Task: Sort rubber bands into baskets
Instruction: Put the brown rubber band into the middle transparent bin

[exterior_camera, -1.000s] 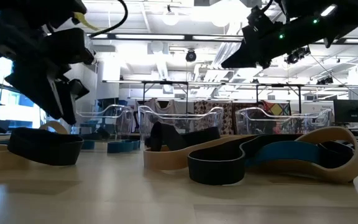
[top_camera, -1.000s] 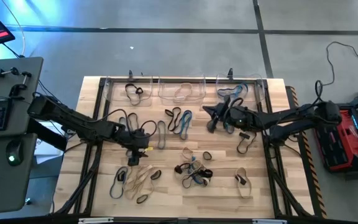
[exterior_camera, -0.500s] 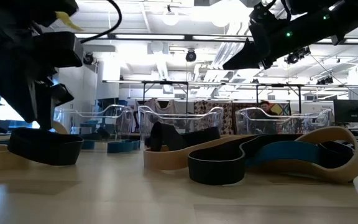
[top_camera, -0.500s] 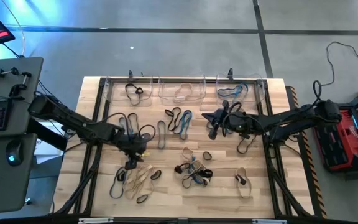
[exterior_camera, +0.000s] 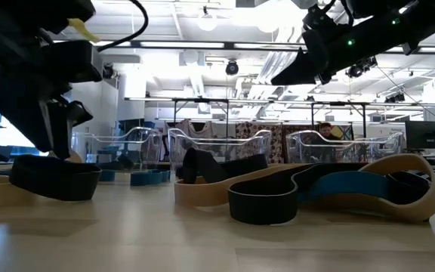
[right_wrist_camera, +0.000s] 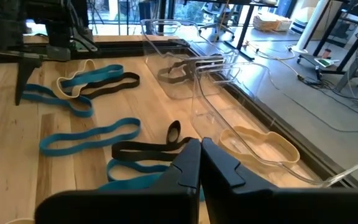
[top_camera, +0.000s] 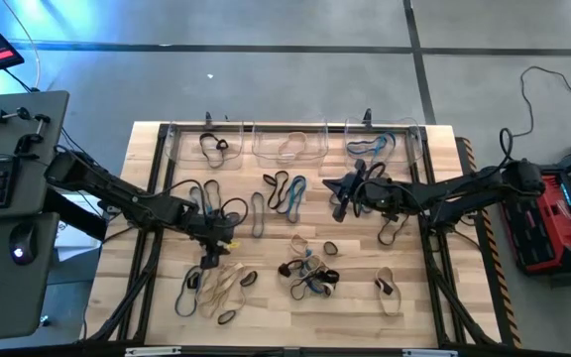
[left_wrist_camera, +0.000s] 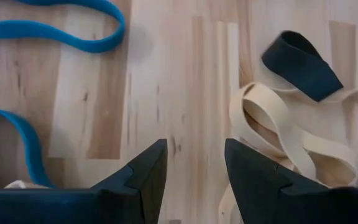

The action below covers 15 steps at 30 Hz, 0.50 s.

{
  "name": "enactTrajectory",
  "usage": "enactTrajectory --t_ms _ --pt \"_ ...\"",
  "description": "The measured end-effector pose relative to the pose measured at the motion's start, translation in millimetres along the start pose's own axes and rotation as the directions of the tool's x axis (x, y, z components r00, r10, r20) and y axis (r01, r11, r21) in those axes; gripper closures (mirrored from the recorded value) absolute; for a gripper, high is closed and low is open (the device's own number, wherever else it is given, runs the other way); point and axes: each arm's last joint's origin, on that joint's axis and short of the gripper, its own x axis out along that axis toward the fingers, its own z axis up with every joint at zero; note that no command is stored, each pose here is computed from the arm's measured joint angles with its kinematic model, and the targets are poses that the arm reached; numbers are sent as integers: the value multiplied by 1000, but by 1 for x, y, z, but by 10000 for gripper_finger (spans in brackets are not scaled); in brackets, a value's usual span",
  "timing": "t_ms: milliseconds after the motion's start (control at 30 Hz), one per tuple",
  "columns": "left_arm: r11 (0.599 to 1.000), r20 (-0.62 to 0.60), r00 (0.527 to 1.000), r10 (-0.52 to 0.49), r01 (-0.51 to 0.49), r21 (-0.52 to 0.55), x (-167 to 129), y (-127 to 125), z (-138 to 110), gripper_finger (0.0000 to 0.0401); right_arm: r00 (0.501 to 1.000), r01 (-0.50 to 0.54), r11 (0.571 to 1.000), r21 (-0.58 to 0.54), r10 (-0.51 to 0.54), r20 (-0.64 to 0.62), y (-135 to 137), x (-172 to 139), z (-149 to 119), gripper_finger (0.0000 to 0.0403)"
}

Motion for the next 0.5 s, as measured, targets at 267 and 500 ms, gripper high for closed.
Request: enactTrajectory --t_ms 267,500 --pt "996 -30 997 -77 78 38 0 -6 -2 246 1000 6 999 35 -6 2 0 0 0 403" --pt "992 -64 993 -95 100 83 -10 -28 2 246 1000 6 999 51 -6 1 0 0 0 403"
